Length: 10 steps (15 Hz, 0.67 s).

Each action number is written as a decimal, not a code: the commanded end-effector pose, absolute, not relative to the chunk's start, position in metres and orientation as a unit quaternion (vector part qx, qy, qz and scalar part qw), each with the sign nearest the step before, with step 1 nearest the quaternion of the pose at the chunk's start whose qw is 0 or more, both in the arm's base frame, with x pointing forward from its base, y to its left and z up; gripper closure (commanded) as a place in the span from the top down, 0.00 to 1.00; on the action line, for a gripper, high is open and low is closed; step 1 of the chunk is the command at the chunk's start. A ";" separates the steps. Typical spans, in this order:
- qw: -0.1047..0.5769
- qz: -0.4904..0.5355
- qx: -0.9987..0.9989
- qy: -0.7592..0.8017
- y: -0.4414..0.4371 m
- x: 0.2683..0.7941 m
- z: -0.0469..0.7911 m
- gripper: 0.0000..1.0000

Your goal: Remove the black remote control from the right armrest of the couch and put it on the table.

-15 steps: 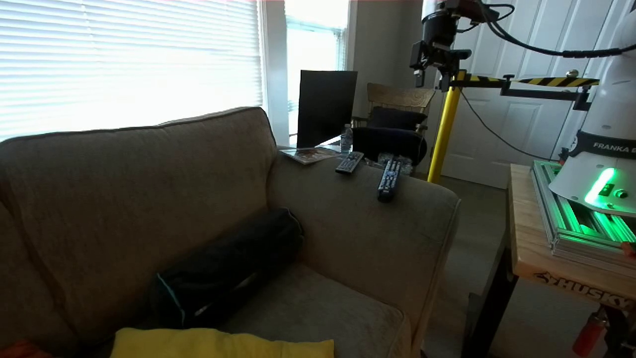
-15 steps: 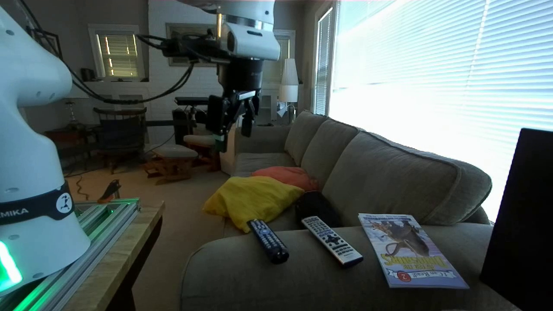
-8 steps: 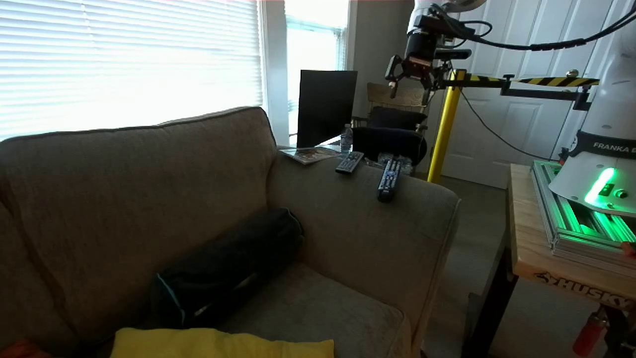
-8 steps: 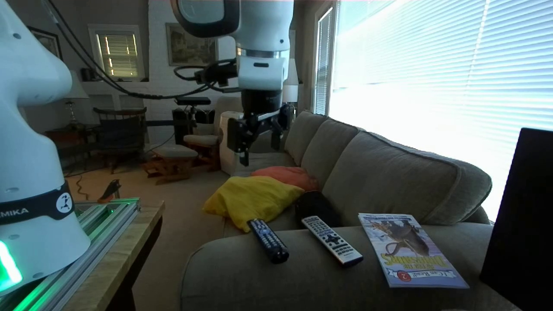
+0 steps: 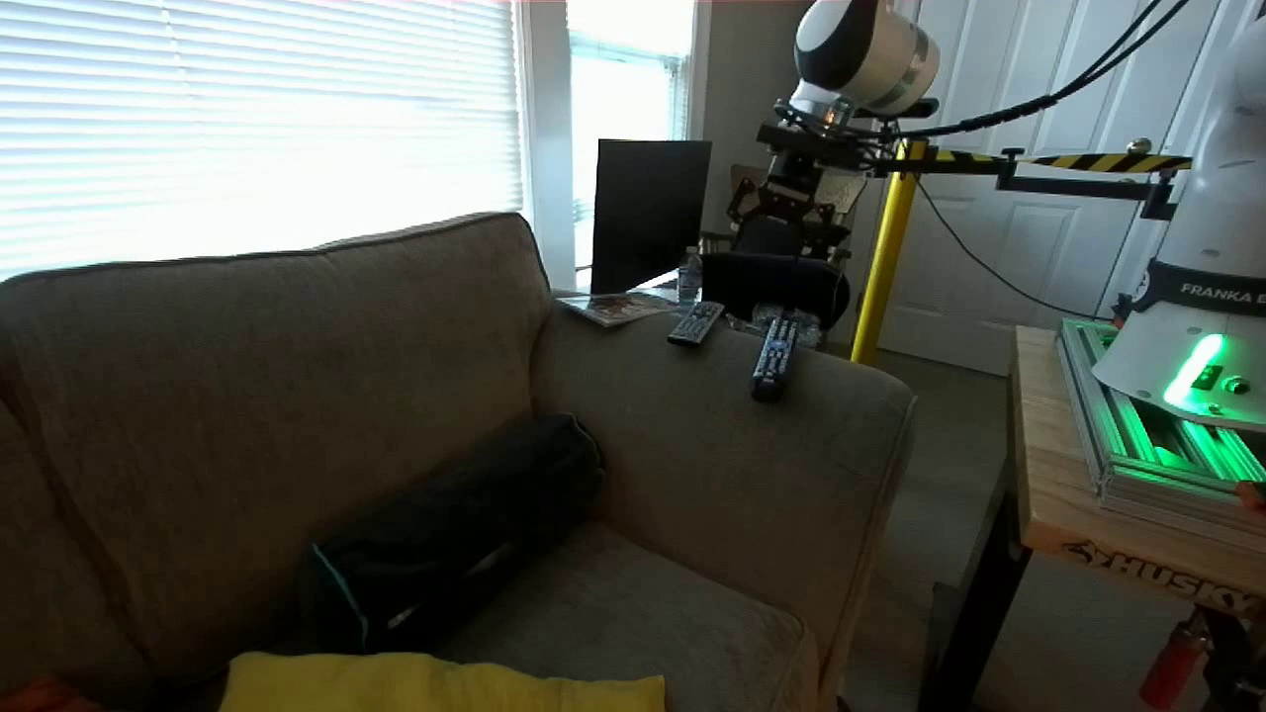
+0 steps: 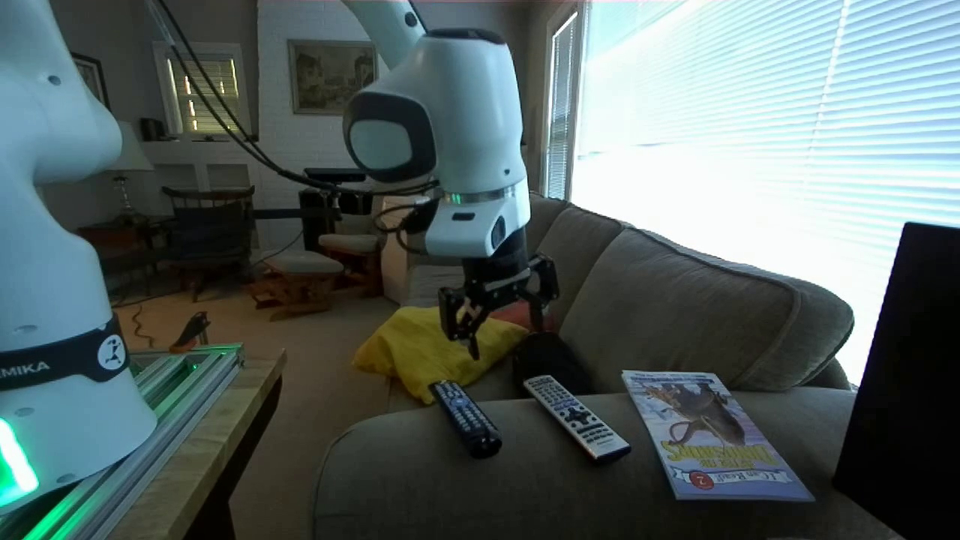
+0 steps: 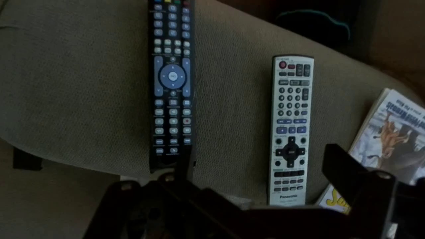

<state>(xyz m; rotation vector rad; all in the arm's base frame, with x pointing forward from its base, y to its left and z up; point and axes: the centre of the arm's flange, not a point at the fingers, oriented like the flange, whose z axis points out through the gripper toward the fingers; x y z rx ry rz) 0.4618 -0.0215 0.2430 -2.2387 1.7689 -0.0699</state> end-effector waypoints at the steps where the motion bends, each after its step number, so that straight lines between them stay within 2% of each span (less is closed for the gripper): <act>1: 0.123 -0.050 -0.716 0.686 -0.010 0.484 0.204 1.00; 5: 0.087 -0.052 -0.658 0.746 0.001 0.478 0.172 1.00; 10: 0.052 0.014 -0.652 0.757 0.020 0.464 0.158 1.00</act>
